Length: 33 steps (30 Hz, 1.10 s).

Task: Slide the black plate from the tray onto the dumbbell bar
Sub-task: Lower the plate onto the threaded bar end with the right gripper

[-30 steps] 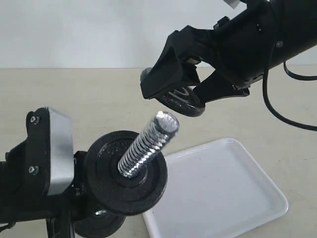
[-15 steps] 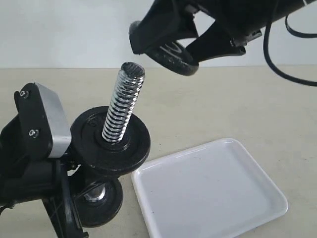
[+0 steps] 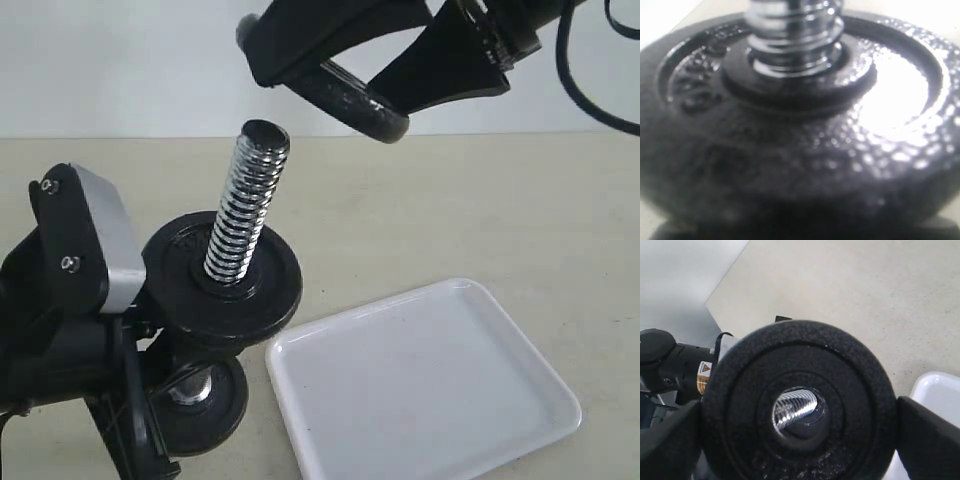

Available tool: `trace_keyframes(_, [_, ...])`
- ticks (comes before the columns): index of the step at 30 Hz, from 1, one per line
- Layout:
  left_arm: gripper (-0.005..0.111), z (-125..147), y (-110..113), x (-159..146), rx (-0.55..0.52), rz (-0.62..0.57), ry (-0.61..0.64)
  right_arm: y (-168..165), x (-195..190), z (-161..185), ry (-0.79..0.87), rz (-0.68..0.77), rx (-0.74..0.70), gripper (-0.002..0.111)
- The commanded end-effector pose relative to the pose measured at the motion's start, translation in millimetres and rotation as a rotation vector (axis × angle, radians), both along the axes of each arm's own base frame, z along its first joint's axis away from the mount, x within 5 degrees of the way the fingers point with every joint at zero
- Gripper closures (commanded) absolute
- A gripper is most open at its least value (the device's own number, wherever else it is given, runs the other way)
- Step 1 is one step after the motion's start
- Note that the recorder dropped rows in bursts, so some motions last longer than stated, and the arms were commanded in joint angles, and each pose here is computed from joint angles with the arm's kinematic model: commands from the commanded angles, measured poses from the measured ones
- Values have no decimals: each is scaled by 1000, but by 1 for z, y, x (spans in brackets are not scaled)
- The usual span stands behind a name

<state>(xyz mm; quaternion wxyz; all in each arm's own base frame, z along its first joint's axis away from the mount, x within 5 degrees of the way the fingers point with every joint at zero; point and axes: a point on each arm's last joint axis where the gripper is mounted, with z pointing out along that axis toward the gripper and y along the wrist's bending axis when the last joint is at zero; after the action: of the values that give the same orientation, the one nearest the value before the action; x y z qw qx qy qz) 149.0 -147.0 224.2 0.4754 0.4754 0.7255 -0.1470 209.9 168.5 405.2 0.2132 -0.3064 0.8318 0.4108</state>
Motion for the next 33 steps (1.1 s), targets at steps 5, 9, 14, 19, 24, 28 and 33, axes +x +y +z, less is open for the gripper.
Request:
trace_keyframes(5, [102, 0, 9, 7, 111, 62, -58, 3, -14, 18, -6, 40, 85, 108])
trace_keyframes(9, [102, 0, 9, 7, 111, 62, -58, 16, -23, 19, -24, 80, 100, 108])
trace_keyframes(14, [102, 0, 9, 7, 111, 62, -58, 25, -29, 19, -25, 102, 101, 108])
trace_keyframes(19, [102, 0, 9, 7, 106, 66, -53, 24, -31, 18, -5, 112, 90, 108])
trace_keyframes(24, [102, 0, 9, 7, 106, 66, -53, 22, -30, 16, -2, 101, 56, 108])
trace_keyframes(28, [102, 0, 9, 7, 106, 66, -53, 22, -30, 14, -2, 94, 33, 108])
trace_keyframes(33, [102, 0, 9, 7, 103, 63, -53, 21, -29, 13, 5, 83, 17, 108])
